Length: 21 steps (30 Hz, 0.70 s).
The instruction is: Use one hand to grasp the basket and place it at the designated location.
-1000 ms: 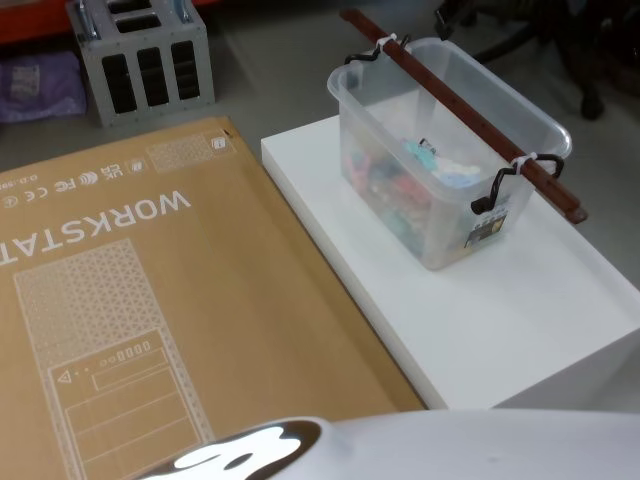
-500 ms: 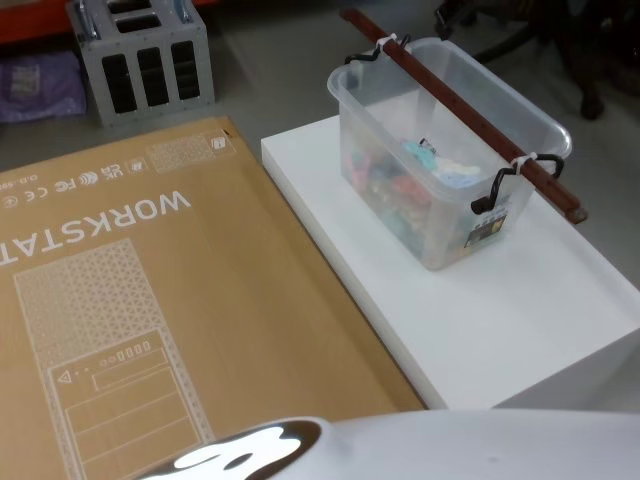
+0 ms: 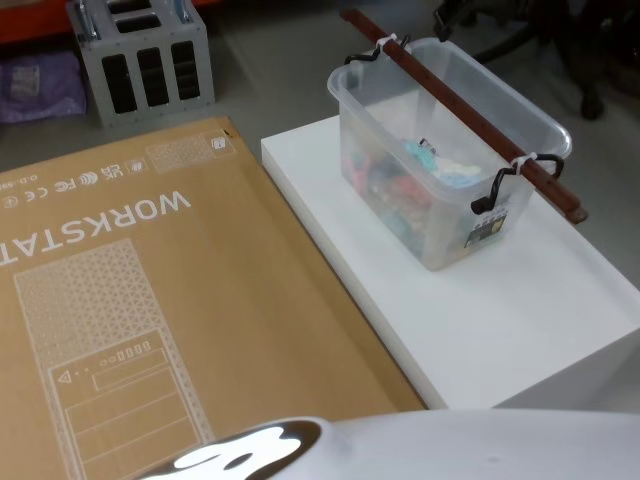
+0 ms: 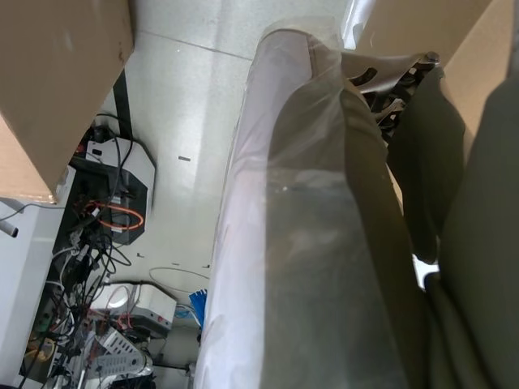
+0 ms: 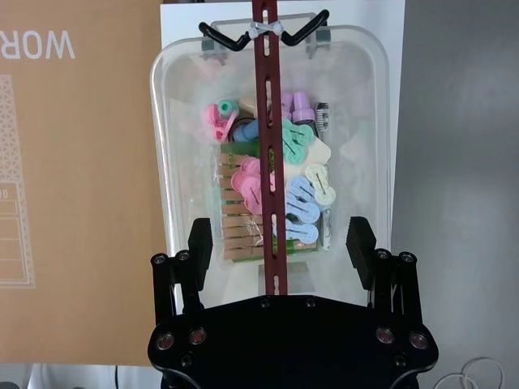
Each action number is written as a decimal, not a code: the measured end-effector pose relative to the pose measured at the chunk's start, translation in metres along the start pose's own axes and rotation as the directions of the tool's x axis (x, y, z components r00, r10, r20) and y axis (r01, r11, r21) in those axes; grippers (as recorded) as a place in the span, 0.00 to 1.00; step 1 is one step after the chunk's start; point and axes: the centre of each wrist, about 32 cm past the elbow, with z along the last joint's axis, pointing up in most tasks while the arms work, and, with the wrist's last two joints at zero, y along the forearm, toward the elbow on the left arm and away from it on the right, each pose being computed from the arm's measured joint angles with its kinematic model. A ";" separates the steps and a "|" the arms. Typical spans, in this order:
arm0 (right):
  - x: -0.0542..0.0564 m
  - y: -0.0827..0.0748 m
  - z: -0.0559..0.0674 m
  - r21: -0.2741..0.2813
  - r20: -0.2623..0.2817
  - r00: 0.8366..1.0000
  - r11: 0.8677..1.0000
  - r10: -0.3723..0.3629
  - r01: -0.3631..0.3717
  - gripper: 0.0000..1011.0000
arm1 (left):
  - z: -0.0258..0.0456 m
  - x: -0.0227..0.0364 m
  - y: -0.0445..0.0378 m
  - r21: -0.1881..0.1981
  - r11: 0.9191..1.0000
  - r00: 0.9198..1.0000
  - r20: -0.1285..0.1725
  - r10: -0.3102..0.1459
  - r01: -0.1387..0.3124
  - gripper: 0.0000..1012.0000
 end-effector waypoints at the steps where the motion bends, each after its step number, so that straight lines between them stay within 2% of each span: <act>1: 0.001 0.002 -0.001 0.002 -0.002 1.000 1.000 0.005 -0.005 0.99 | 0.0000 0.0000 0.0000 0.000 1.000 1.000 0.000 0.000 0.000 0.00; 8: 0.002 0.009 -0.003 0.007 -0.003 1.000 1.000 0.023 -0.023 0.99 | 0.0000 0.0000 0.0000 0.000 1.000 1.000 0.000 0.000 0.000 0.00; 21: 0.009 0.032 -0.002 0.015 0.010 0.996 0.996 0.085 -0.085 0.99 | 0.0000 0.0000 0.0000 0.000 1.000 1.000 0.000 0.000 0.000 0.00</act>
